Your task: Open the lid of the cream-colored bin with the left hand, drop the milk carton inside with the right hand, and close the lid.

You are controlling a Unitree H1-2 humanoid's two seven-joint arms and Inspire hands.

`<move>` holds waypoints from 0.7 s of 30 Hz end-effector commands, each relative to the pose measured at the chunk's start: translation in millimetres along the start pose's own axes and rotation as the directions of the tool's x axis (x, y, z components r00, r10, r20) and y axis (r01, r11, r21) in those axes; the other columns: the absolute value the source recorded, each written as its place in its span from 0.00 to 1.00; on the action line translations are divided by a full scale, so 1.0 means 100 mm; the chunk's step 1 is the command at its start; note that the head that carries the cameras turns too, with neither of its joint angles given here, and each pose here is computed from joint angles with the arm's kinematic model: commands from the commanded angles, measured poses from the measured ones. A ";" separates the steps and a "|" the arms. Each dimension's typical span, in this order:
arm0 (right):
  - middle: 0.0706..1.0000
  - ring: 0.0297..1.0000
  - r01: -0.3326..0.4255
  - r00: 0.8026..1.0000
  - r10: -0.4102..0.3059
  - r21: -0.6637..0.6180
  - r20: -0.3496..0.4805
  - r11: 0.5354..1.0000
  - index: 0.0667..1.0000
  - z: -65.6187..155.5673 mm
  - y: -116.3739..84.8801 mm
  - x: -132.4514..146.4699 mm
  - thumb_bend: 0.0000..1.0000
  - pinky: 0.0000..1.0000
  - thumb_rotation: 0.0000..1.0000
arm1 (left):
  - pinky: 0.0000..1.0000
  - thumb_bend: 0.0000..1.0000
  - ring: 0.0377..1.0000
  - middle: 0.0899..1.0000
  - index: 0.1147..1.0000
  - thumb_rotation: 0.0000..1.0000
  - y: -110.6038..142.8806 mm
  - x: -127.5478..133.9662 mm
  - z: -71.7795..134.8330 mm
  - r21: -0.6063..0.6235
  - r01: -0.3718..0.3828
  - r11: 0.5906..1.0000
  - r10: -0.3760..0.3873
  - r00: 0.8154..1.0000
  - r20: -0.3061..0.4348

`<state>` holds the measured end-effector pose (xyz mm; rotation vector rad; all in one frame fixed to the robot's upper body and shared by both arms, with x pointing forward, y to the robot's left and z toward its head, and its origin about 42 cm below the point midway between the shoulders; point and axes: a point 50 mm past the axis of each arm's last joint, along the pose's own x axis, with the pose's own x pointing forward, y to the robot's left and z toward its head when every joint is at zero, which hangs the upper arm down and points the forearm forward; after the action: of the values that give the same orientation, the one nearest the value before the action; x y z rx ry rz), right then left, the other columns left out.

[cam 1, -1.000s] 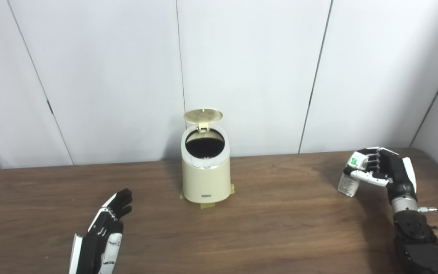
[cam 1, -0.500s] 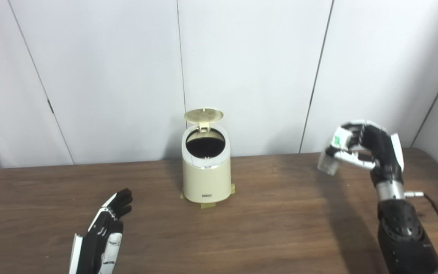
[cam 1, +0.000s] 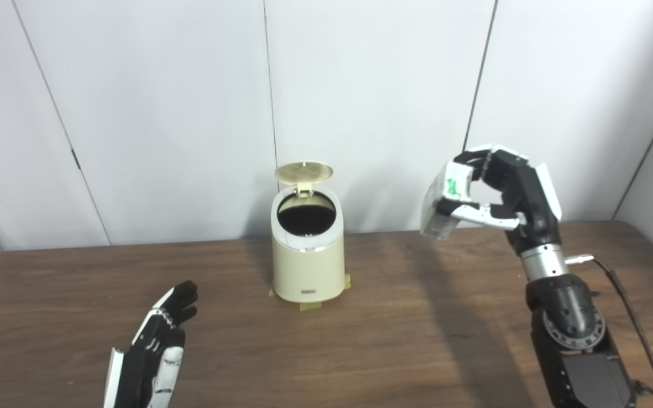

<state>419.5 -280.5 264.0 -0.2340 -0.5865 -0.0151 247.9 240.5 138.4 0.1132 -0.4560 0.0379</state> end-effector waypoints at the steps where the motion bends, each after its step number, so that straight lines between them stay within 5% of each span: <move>1: 0.44 0.42 -0.004 0.990 0.006 -0.013 0.138 1.000 0.45 0.24 -0.01 0.23 0.52 0.47 0.00 | 0.83 0.40 0.86 0.85 0.83 0.77 -0.05 -0.15 -0.07 -0.008 -0.004 1.000 0.004 1.000 -0.031; 10: 0.43 0.44 -0.113 0.977 0.097 0.078 0.190 0.990 0.46 0.36 0.39 0.33 0.52 0.51 0.01 | 0.83 0.37 0.86 0.85 0.83 0.76 -0.09 -0.14 -0.08 -0.004 -0.002 1.000 0.001 1.000 -0.026; 21: 0.43 0.40 -0.188 0.955 0.161 0.089 0.250 0.978 0.46 0.63 0.83 0.41 0.52 0.45 0.00 | 0.84 0.36 0.87 0.86 0.83 0.76 -0.17 -0.15 -0.08 -0.019 0.005 1.000 -0.005 0.999 -0.034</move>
<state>425.8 -193.3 284.8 -0.1909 -0.6887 0.2119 249.5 235.2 136.7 0.1050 -0.4555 0.0273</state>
